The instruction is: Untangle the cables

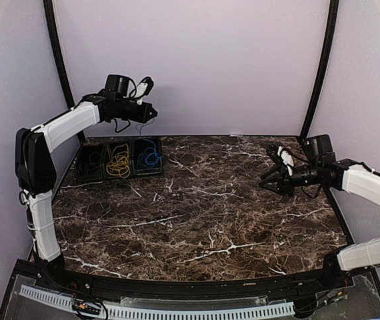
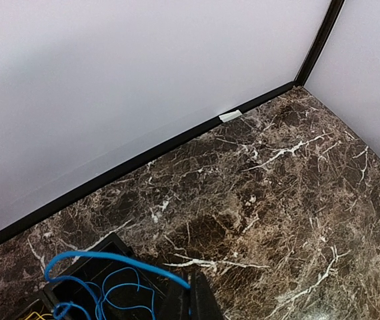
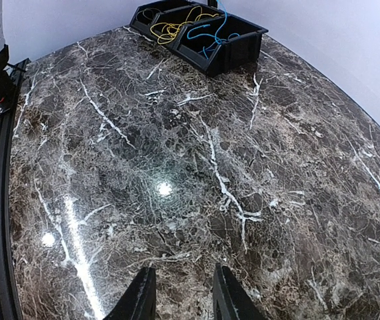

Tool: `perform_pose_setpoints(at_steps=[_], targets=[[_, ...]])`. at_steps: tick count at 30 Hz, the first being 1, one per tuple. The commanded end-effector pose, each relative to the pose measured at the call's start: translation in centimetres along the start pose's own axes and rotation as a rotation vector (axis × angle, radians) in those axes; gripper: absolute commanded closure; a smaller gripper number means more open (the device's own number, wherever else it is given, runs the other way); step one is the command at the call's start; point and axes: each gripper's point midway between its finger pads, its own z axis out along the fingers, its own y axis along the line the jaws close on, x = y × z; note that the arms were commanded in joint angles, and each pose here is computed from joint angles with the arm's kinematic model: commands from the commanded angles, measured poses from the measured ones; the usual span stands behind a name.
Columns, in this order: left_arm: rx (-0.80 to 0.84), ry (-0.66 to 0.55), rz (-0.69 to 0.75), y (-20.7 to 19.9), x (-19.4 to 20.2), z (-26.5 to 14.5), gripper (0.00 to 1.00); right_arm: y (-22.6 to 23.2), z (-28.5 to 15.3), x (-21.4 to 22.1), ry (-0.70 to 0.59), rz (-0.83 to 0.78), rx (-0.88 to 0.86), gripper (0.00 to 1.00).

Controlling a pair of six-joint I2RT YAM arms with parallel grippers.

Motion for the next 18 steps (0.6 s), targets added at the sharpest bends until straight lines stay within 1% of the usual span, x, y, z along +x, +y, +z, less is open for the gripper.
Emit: perform_pose_setpoints(at_steps=[1,10,14,18], targets=[[0.003,0.004,0.043,0.4,0.4,0.6,1.00,-0.5,-0.1,0.0,-0.012,-0.024,0.023,0.69],[-0.004,0.052,0.036,0.9,3.0,2.0,1.00,-0.5,-0.1,0.1,-0.010,-0.025,0.023,0.69],[-0.025,0.058,0.051,1.3,3.2,2.0,1.00,-0.5,-0.1,0.2,-0.007,-0.025,0.024,0.69],[-0.008,0.066,0.038,1.1,3.7,2.3,1.00,-0.6,-0.1,0.1,-0.009,-0.028,0.027,0.69]])
